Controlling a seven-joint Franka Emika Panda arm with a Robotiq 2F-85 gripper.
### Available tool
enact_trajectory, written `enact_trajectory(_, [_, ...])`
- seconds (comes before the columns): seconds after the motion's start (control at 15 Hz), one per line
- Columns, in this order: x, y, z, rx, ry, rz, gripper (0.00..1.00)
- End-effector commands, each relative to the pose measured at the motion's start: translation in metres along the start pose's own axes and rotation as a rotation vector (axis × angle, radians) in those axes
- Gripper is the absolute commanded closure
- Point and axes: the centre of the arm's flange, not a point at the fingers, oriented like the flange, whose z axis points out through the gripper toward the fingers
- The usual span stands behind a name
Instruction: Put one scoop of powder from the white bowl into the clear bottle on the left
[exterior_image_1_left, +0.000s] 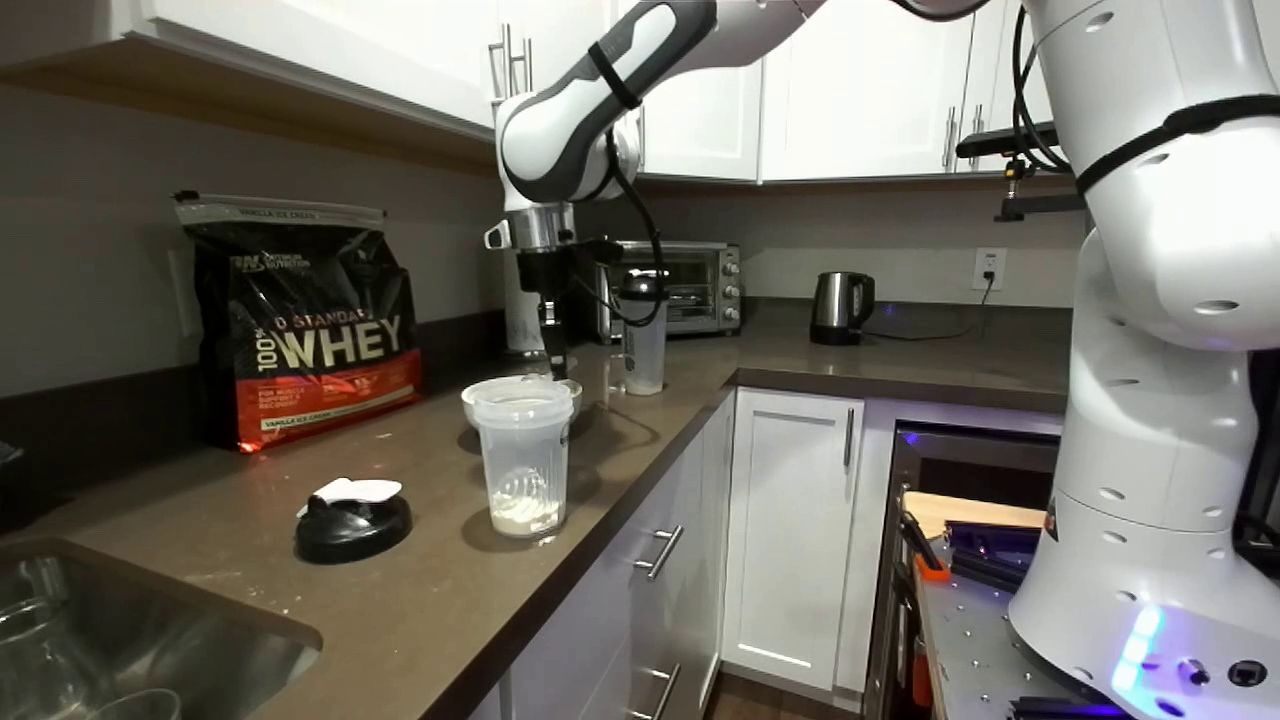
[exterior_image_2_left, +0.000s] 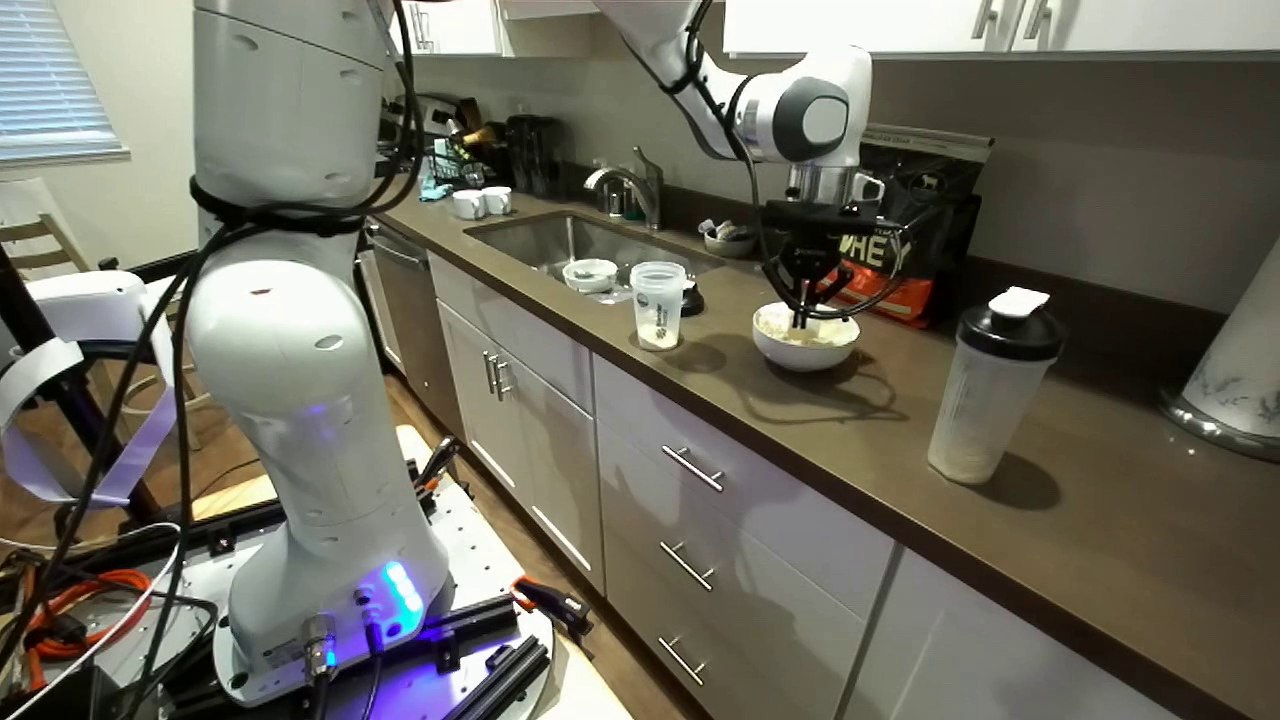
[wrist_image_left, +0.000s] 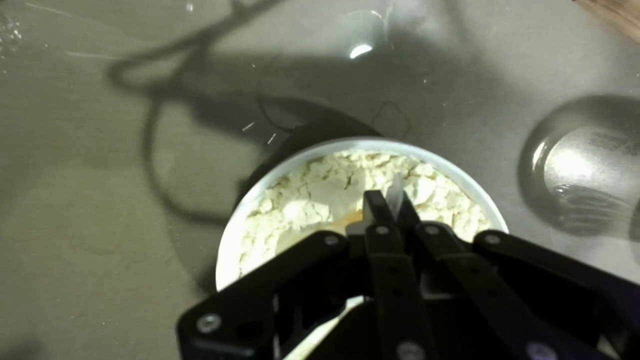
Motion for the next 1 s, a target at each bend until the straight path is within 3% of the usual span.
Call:
enact_trajectory(0.0, [-0.005,0.004,-0.015,0.039,0.026,-0.013,0.99])
enact_trajectory(0.6, [-0.012,0.006,-0.043,0.051,0.097,0.008,0.99])
enact_trajectory(0.93, [-0.025,0.011,-0.048,0.139,0.147,0.059,0.99])
